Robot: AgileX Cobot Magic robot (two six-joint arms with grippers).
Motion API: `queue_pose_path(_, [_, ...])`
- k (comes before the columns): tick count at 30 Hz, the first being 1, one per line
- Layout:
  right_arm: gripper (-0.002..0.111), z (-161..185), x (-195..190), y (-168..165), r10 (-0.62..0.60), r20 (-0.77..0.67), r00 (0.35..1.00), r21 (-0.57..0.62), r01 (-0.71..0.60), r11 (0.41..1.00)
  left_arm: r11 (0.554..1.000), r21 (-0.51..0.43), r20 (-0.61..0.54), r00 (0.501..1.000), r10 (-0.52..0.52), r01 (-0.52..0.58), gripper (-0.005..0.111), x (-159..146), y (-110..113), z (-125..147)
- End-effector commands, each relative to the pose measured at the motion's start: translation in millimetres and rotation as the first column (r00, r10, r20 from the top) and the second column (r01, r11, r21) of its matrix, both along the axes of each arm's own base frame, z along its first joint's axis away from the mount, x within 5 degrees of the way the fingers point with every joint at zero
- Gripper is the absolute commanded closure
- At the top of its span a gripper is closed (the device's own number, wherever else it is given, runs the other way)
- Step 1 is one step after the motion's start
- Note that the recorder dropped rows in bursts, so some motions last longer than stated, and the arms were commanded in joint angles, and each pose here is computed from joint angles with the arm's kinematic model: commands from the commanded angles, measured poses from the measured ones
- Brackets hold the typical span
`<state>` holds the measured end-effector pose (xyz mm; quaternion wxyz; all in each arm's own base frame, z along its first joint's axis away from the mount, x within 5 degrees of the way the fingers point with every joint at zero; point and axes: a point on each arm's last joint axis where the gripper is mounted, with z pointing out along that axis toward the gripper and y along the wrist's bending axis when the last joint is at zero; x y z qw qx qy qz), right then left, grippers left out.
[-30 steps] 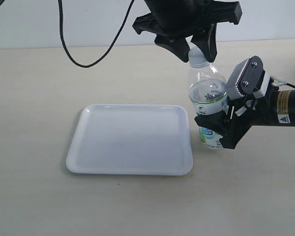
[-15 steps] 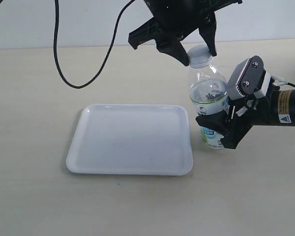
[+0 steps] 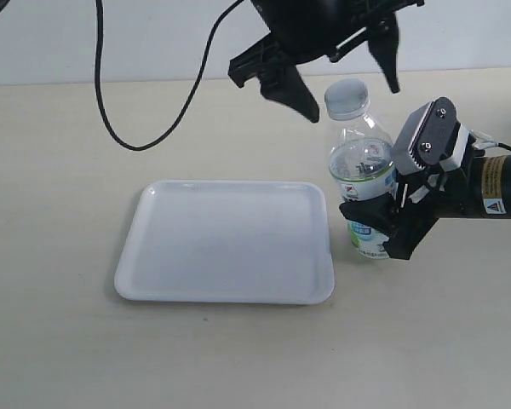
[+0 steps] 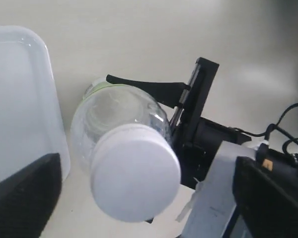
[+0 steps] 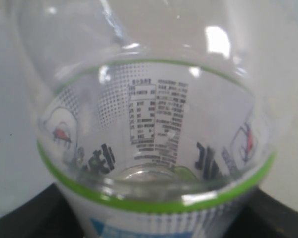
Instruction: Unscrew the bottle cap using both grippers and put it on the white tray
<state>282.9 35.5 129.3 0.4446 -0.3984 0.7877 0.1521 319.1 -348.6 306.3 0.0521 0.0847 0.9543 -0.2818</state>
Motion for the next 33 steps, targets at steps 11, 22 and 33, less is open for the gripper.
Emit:
queue_pose_path(11, [0.108, 1, -1, 0, 0.003, -0.010, 1.000, 0.002, -0.003, 1.000, 0.845, 0.147, 0.388, 0.756, -0.528, 0.515, 0.013, -5, 9, 23])
queue_pose_path(22, [0.108, 0, -1, 0, -0.013, -0.026, 1.000, 0.010, 0.013, 1.000, 0.668, 0.329, 0.478, 0.492, -0.728, 0.668, 0.013, -3, 11, 22])
queue_pose_path(33, [0.108, 0, -1, 0, -0.014, -0.028, 1.000, 0.015, 0.014, 1.000, 0.626, 0.321, 0.458, 0.462, -0.759, 0.711, 0.013, 1, 3, 3])
